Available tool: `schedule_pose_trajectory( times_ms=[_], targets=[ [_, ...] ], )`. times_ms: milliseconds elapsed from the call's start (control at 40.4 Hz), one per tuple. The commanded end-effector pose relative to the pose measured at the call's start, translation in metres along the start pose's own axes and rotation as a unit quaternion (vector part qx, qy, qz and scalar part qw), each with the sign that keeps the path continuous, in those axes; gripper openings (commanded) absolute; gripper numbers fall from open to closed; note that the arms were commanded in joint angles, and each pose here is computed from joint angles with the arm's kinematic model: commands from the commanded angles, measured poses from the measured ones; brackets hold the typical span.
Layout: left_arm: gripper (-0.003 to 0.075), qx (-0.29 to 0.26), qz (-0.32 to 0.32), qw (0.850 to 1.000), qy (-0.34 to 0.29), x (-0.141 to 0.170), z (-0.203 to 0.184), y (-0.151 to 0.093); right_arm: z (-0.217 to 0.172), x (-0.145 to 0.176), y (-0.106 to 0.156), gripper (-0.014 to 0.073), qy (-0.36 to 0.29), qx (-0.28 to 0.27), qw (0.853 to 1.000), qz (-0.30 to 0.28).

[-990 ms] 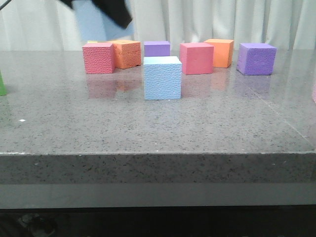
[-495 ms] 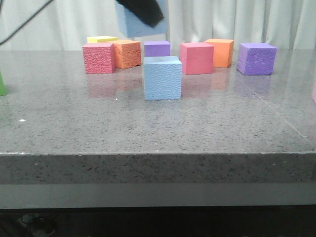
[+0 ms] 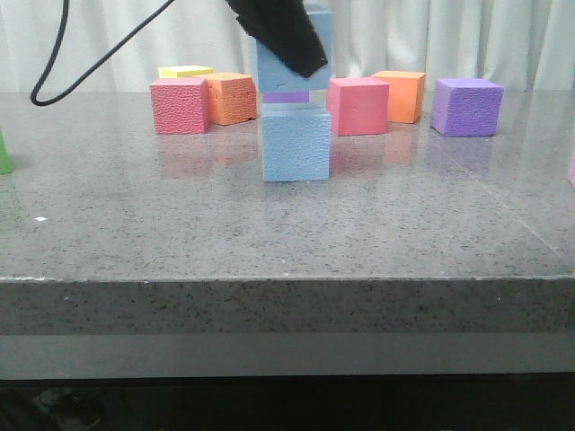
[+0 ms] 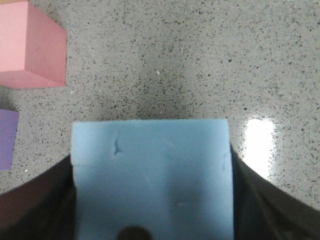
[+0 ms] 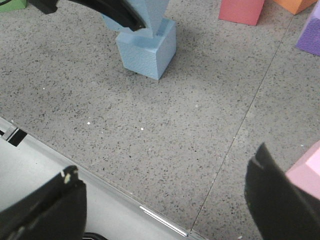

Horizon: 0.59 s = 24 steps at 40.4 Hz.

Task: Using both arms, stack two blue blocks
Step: 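Lower the held cube onto the centered blue cube and open the left gripper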

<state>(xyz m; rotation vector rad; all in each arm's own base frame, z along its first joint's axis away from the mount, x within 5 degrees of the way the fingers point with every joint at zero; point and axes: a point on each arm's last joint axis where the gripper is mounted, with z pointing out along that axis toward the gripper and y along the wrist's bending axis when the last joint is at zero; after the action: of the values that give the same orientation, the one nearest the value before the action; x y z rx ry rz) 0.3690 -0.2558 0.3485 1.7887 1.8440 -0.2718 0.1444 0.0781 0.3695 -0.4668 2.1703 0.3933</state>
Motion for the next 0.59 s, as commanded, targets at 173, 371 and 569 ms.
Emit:
schedule_pose_trajectory(
  times_ms=[173,371,569],
  targets=[
    [0.0356,-0.025,0.020,0.999,-0.037,-0.015,-0.033,-0.005,-0.008,-0.012,0.001,0.0643,-0.049,0.000,0.999,-0.002],
    [0.0356,-0.025,0.027,0.998,-0.042,-0.016,-0.030,-0.004,-0.008,-0.012,0.001,0.0643,-0.049,0.000,0.999,-0.002],
    [0.0362,-0.012,0.023,0.999,-0.034,-0.013,-0.018,-0.003,-0.008,-0.012,0.001,0.0643,-0.049,0.000,0.999,-0.002]
  ],
)
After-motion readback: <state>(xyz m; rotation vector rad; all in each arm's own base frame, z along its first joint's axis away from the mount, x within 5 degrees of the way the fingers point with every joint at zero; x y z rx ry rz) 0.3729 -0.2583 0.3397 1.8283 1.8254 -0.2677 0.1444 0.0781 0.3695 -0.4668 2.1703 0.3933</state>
